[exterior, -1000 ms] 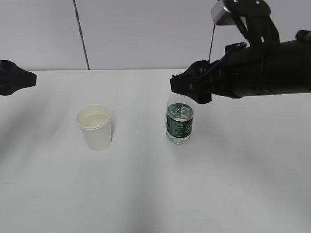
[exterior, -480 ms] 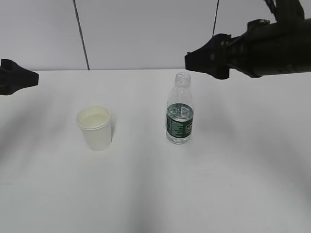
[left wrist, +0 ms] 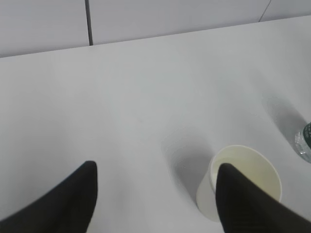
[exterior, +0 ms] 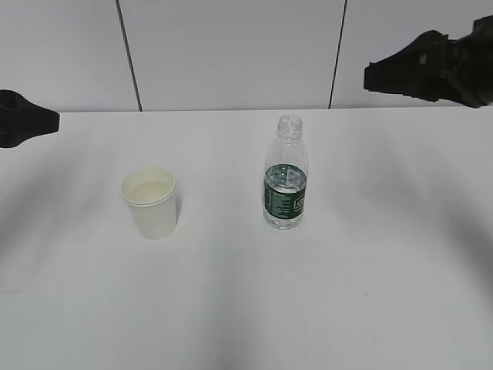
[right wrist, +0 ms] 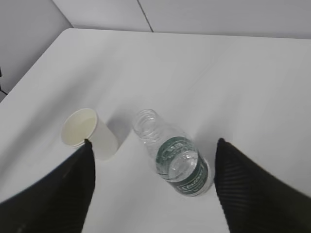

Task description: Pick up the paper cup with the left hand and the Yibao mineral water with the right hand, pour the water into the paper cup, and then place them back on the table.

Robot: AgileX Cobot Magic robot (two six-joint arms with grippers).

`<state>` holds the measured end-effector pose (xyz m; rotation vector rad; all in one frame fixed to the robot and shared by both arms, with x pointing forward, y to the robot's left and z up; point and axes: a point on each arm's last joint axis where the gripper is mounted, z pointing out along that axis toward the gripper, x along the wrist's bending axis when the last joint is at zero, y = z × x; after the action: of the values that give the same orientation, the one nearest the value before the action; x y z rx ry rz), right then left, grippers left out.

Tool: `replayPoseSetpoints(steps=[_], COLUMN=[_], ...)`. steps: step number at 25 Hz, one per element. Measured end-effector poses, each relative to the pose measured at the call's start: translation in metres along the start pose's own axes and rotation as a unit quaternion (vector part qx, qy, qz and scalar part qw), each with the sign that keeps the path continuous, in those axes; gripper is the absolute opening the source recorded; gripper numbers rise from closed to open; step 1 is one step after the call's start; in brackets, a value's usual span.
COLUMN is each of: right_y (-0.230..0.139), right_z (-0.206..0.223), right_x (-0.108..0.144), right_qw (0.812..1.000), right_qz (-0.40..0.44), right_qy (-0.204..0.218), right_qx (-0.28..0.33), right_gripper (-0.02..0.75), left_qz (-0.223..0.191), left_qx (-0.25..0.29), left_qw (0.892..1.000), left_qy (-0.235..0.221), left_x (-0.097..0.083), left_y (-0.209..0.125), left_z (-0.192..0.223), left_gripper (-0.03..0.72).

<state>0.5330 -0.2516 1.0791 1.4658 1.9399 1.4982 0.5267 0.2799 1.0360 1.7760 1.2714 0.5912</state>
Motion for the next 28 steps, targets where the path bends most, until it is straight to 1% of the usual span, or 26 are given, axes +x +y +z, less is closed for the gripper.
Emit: replayPoseSetpoints(steps=[5, 7, 8, 9, 11, 14, 16, 17, 20, 23, 25, 28], right_y=[0.003, 0.003, 0.003, 0.003, 0.003, 0.003, 0.003, 0.003, 0.003, 0.003, 0.003, 0.003], right_z=[-0.012, -0.013, -0.014, -0.014, -0.014, -0.014, -0.014, -0.014, -0.014, -0.014, -0.014, -0.014], right_x=[-0.022, -0.025, -0.025, -0.026, -0.026, -0.026, -0.026, -0.026, -0.026, -0.026, -0.025, -0.025], right_qw=[0.999, 0.999, 0.999, 0.999, 0.999, 0.999, 0.999, 0.999, 0.999, 0.999, 0.999, 0.999], right_qz=[-0.008, -0.011, -0.013, -0.013, -0.015, -0.016, -0.016, -0.016, -0.016, -0.016, -0.021, -0.026], right_qy=[-0.034, -0.039, -0.040, -0.041, -0.041, -0.041, -0.041, -0.041, -0.041, -0.040, -0.037, -0.035], right_qx=[-0.013, -0.014, -0.015, -0.015, -0.015, -0.015, -0.015, -0.015, -0.015, -0.014, -0.013, -0.012], right_gripper=[0.593, 0.593, 0.593, 0.593, 0.593, 0.593, 0.593, 0.593, 0.593, 0.592, 0.592, 0.592], left_qz=[0.000, 0.004, 0.013, 0.027, 0.067, 0.144, 0.172, 0.179, 0.184, 0.187, 0.176, 0.127], left_qx=[0.000, -0.001, -0.003, -0.006, -0.013, -0.032, -0.041, -0.043, -0.044, -0.052, -0.064, -0.084], left_qw=[1.000, 1.000, 1.000, 1.000, 0.998, 0.989, 0.984, 0.983, 0.981, 0.981, 0.982, 0.988], left_qy=[0.000, 0.000, 0.001, 0.001, -0.001, -0.006, -0.013, -0.018, -0.028, -0.017, -0.001, 0.012], left_x=[0.000, 0.000, -0.001, -0.001, -0.003, -0.009, -0.013, -0.015, -0.017, -0.017, -0.018, -0.020], left_y=[0.000, 0.000, 0.001, 0.002, 0.005, 0.011, 0.014, 0.015, 0.014, 0.017, 0.021, 0.027], left_z=[0.000, 0.000, -0.002, -0.003, -0.008, -0.019, -0.025, -0.026, -0.026, -0.031, -0.038, -0.051], left_gripper=[0.470, 0.470, 0.470, 0.470, 0.470, 0.470, 0.470, 0.470, 0.470, 0.470, 0.470, 0.470])
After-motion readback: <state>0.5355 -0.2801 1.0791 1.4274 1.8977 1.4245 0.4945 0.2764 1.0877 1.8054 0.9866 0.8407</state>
